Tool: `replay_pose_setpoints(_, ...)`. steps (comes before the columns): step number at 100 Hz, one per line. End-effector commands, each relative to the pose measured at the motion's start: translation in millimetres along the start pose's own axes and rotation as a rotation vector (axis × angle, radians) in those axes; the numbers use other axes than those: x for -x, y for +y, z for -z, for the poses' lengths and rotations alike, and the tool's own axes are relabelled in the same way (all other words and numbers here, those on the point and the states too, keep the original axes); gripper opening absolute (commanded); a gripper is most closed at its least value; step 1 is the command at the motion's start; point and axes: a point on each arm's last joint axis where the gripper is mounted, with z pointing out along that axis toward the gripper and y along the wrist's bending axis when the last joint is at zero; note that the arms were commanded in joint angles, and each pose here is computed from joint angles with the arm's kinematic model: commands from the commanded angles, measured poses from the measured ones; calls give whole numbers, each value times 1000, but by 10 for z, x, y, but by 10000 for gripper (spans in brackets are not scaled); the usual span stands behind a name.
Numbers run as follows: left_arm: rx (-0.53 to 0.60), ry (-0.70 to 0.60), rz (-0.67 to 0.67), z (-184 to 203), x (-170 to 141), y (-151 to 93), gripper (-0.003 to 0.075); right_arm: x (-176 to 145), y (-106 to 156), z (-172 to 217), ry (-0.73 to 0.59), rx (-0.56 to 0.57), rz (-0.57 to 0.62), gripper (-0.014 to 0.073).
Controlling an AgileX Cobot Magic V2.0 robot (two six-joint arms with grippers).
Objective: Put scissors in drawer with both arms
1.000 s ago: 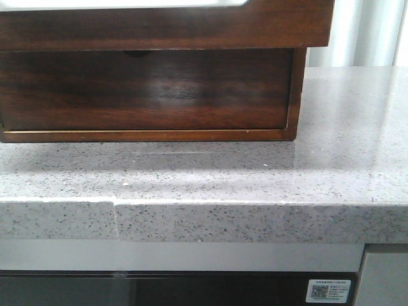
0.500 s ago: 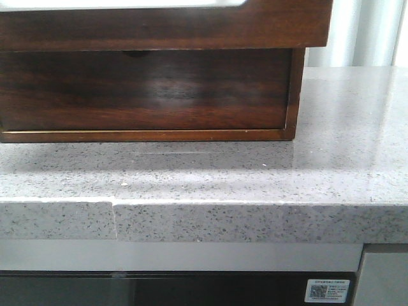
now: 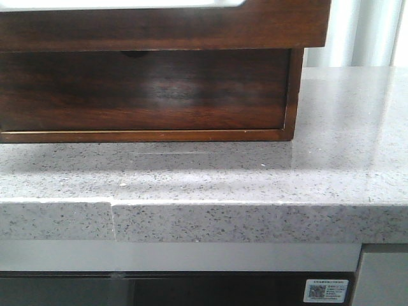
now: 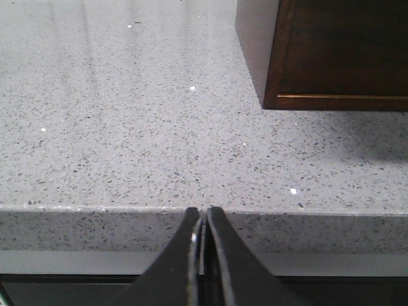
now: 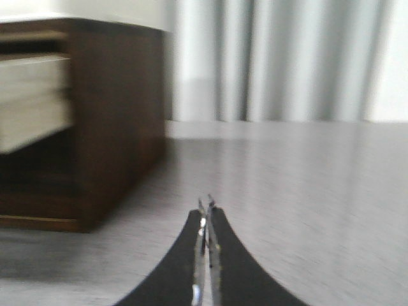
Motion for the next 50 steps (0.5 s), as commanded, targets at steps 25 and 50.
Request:
replay_pose_setpoints(25, 1, -44, 17, -2, -27, 0, -19, -216, -137, 60, 208, -242, 5, -51)
replay_pose_setpoints(50, 1, -46, 17, -2, -26, 0, -19, -305, -142, 85, 312, -246, 20, -51)
